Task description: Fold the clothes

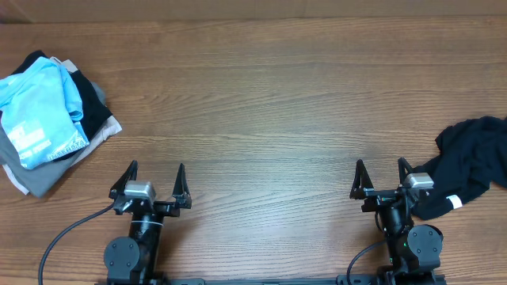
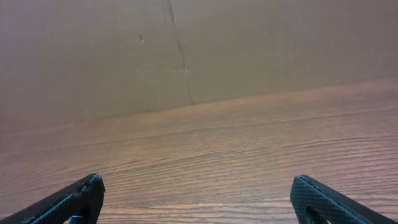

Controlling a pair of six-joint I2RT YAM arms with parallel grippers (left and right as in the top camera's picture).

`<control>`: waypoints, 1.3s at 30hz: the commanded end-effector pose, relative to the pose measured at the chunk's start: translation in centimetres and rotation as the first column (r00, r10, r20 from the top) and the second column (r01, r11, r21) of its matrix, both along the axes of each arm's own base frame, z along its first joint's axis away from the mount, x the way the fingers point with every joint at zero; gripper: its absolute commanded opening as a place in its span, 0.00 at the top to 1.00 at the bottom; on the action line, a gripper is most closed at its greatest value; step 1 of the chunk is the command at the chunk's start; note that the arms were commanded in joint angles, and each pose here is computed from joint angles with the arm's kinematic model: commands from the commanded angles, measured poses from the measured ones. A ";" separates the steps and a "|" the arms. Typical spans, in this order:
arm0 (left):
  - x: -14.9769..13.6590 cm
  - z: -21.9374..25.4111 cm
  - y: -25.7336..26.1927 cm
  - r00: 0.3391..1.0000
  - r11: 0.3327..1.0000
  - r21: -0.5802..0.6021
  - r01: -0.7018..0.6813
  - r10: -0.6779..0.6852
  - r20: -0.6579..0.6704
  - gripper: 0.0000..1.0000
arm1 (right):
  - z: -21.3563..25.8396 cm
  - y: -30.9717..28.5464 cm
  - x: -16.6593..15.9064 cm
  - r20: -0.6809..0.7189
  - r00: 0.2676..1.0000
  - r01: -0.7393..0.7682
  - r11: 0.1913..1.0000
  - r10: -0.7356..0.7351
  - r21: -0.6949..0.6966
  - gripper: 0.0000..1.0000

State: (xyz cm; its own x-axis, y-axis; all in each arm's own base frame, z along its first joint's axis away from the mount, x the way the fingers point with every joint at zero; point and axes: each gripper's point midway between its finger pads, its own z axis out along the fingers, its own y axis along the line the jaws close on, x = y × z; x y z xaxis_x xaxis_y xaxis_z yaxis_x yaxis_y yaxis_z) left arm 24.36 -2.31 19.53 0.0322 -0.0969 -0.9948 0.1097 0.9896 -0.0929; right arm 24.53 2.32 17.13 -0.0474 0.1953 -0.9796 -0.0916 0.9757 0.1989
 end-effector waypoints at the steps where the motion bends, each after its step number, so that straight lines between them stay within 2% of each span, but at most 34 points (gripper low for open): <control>1: 0.2 -1.2 0.0 1.000 0.995 0.099 -0.006 0.006 0.006 0.00 | -0.2 -0.1 0.0 0.004 1.000 0.002 1.000 -0.002 0.000 0.00; 5: 0.2 -3.9 0.8 0.993 0.995 0.084 -0.045 0.054 -0.109 0.00 | -0.2 -0.1 0.0 0.004 1.000 0.001 1.000 -0.001 0.000 0.00; 39: 0.2 -3.9 0.7 0.993 0.996 0.083 -0.036 0.045 -0.109 0.00 | -0.2 -0.1 0.0 0.004 1.000 0.002 1.000 -0.002 0.000 0.00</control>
State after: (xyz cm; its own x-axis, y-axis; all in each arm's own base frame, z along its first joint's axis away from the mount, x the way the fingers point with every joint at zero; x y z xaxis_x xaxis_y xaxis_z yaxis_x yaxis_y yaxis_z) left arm 24.57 -1.80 15.61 -0.0831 -0.0352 -0.9959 0.0725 0.9965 -0.0413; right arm 24.53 2.31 17.13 -0.0473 0.1957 -0.9795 -0.0912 0.9757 0.1993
